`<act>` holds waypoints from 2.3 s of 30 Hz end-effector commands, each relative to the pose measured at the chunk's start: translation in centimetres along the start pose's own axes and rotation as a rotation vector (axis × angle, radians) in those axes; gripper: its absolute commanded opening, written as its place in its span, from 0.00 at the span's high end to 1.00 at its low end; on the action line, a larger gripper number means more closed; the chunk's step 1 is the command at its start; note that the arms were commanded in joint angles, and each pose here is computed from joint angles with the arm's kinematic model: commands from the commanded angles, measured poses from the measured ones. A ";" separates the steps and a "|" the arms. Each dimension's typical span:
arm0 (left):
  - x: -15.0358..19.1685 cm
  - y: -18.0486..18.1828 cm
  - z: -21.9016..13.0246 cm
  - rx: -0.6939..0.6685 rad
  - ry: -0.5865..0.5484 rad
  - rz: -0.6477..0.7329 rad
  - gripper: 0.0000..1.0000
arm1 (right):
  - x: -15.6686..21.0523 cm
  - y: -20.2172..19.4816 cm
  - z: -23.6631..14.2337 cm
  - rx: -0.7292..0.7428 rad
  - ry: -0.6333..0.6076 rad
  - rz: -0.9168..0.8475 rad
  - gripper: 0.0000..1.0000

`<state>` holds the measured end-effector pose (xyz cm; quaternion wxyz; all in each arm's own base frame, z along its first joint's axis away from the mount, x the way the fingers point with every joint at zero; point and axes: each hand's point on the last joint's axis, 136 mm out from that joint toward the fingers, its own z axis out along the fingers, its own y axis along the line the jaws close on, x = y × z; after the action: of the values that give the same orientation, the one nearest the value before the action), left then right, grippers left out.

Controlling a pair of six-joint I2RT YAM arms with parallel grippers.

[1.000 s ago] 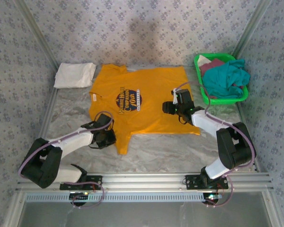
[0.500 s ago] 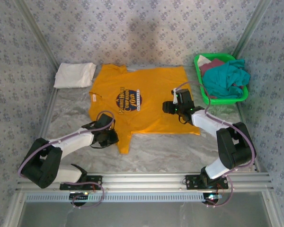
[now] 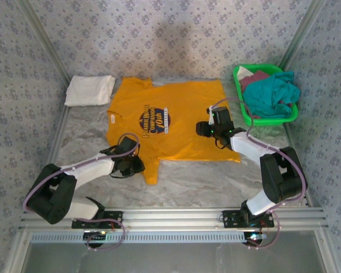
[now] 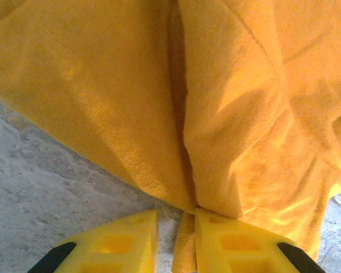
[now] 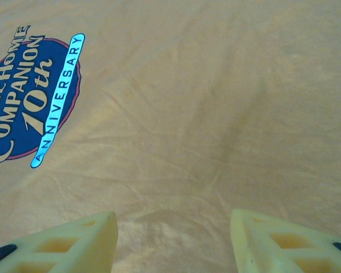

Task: Fold and stack the t-shirts

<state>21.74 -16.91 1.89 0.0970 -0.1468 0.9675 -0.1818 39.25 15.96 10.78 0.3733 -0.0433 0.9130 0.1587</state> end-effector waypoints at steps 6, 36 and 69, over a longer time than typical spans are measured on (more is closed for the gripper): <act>1.3 0.1 2.3 -0.018 0.051 0.024 0.85 | -0.7 -0.4 -0.1 0.023 -0.004 -0.005 0.44; 0.9 6.6 -10.3 -0.372 -0.030 -0.036 1.00 | -0.8 -2.2 -0.3 0.057 0.005 0.093 0.43; -1.9 10.5 -9.7 -0.187 -0.292 -0.364 1.00 | 14.5 -13.0 -9.0 0.334 0.346 0.705 0.39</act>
<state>18.66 -4.16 7.02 0.1762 -0.3366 0.9216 -0.0794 27.28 0.96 4.06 0.1708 0.2859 0.9364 0.1105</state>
